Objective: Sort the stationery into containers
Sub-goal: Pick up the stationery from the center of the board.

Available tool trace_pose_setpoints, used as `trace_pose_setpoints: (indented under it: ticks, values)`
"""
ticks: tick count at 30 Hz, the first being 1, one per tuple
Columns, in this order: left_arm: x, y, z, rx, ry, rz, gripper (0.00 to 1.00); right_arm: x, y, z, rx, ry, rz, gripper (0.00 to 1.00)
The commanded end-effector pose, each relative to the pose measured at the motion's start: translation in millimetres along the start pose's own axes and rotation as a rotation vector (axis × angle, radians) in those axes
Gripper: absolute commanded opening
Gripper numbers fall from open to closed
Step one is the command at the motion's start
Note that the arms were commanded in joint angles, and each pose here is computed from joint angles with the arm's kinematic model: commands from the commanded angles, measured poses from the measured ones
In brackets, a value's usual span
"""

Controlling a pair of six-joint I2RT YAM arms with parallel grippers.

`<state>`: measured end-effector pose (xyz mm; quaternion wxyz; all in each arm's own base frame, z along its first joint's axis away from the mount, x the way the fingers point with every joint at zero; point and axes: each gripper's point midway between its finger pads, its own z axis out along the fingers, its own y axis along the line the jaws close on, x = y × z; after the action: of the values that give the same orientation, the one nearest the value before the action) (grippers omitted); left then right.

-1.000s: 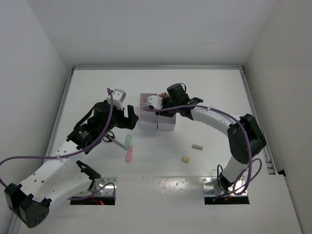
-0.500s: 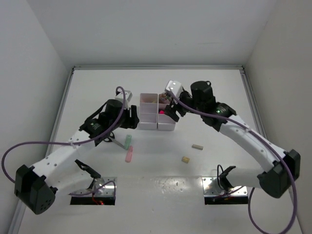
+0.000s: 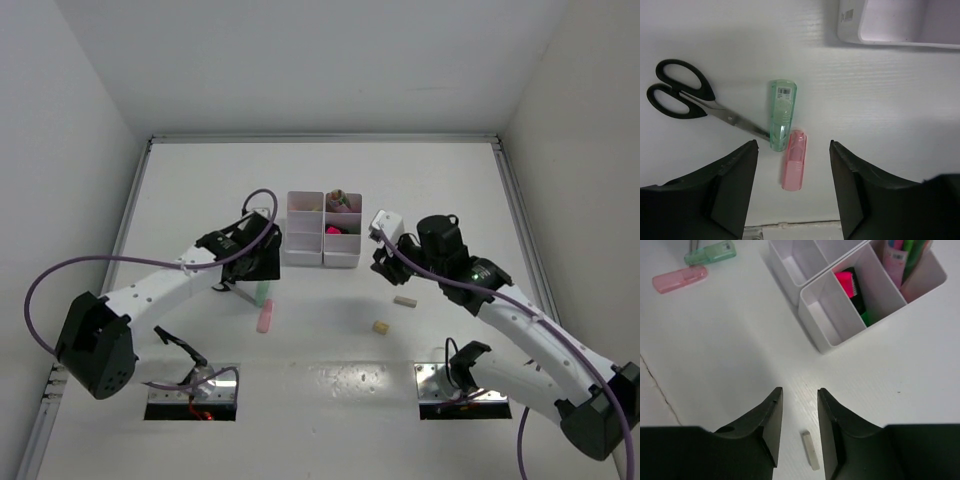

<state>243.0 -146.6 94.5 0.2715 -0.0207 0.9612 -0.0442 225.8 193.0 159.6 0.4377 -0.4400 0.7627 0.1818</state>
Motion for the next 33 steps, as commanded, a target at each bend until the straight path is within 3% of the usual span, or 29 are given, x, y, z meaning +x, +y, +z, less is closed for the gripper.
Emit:
trace_pose_setpoints:
  ticks: [1,4,8,15,25,33]
  values:
    - [15.0,0.5,4.8,-0.033,0.040,-0.021,0.64,-20.8,-9.8,-5.9,0.048,-0.080,0.004,0.35]
    - [24.6,0.6,15.2,-0.070,0.063,-0.010,0.64,-24.0,-14.8,-11.6,0.076,-0.096,0.003,0.35]
    - [30.8,4.0,32.8,-0.135,0.079,-0.016,0.64,-24.1,-19.9,-18.1,0.120,-0.114,-0.002,0.01]
    - [30.4,5.4,52.3,-0.187,0.074,-0.025,0.64,-26.9,-25.5,-21.9,0.158,-0.133,-0.007,0.02]
    - [32.8,6.9,78.7,-0.176,0.080,-0.067,0.49,-24.1,-26.1,-22.7,0.167,-0.130,-0.006,0.04]
    - [39.4,14.2,86.8,-0.157,0.098,-0.097,0.25,-23.7,-27.6,-23.0,0.176,-0.127,-0.005,0.04]
